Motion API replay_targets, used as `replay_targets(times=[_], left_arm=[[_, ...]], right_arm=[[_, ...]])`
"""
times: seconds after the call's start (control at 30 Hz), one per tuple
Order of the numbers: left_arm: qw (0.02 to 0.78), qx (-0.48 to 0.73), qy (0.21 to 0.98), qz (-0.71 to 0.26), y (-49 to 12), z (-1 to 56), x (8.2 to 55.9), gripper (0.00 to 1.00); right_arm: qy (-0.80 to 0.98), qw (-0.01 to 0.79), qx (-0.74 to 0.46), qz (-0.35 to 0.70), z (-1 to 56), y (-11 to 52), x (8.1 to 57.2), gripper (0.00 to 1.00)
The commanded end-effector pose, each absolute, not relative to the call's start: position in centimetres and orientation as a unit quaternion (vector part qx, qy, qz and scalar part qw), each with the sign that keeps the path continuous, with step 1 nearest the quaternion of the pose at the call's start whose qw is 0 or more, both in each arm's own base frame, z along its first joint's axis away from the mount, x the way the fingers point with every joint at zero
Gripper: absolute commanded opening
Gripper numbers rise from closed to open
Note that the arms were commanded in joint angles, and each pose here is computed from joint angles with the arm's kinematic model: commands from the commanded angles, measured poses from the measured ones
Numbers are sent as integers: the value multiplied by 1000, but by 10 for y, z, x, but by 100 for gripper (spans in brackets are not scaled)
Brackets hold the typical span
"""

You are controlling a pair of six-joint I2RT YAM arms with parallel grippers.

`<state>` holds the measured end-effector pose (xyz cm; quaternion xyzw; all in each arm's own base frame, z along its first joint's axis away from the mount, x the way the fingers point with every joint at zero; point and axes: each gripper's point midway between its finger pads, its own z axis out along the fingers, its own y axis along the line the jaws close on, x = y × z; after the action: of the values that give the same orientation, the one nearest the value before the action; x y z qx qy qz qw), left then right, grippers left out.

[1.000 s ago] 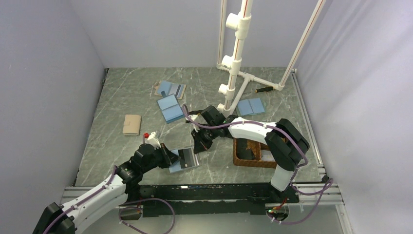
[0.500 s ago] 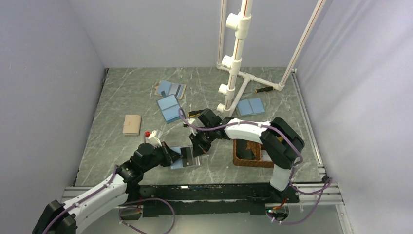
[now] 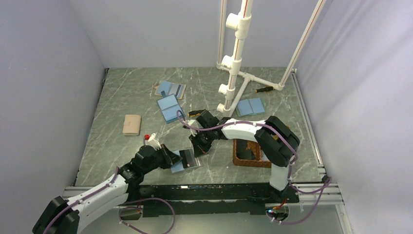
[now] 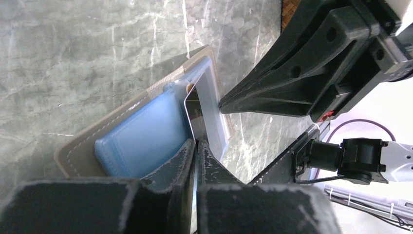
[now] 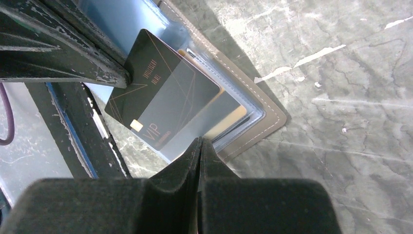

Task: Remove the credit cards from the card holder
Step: Remove the credit card from the card holder.

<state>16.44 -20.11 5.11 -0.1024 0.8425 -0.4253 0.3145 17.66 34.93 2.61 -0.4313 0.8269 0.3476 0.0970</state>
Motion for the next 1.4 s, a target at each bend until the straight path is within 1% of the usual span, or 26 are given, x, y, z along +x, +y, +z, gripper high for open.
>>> replay_targets(times=[0.0, 0.07, 0.17, 0.23, 0.33, 0.47, 0.63, 0.77, 1.07, 1.23, 1.3, 1.37], left_arm=[[323, -118, 828, -443, -203, 57, 167, 13], [318, -130, 830, -439, -201, 54, 166, 21], [308, -148, 834, -432, -197, 49, 164, 36], [302, -159, 838, -425, -194, 45, 163, 43], [296, -172, 842, -417, -191, 40, 162, 45], [287, -187, 846, -408, -188, 35, 161, 45], [272, -214, 853, -391, -184, 25, 160, 42], [261, -230, 855, -384, -183, 19, 160, 37], [240, -247, 861, -374, -185, 8, 160, 34], [240, -246, 861, -375, -186, 7, 162, 21], [243, -245, 861, -374, -186, 8, 163, 12], [244, -242, 861, -375, -186, 8, 162, 0]], right_arm=[[829, 107, -436, 332, 22, 356, 183, 0], [830, 105, -436, 331, 21, 356, 182, 0], [831, 103, -438, 329, 19, 356, 181, 0], [830, 102, -438, 328, 19, 356, 181, 0], [832, 101, -438, 326, 17, 356, 180, 0], [831, 100, -440, 325, 17, 356, 180, 0], [831, 98, -441, 324, 16, 356, 179, 0], [831, 98, -441, 324, 16, 356, 178, 0], [830, 96, -444, 323, 16, 357, 176, 0], [830, 97, -445, 322, 16, 357, 176, 0], [830, 97, -445, 321, 16, 357, 176, 0], [831, 97, -445, 320, 16, 357, 177, 0]])
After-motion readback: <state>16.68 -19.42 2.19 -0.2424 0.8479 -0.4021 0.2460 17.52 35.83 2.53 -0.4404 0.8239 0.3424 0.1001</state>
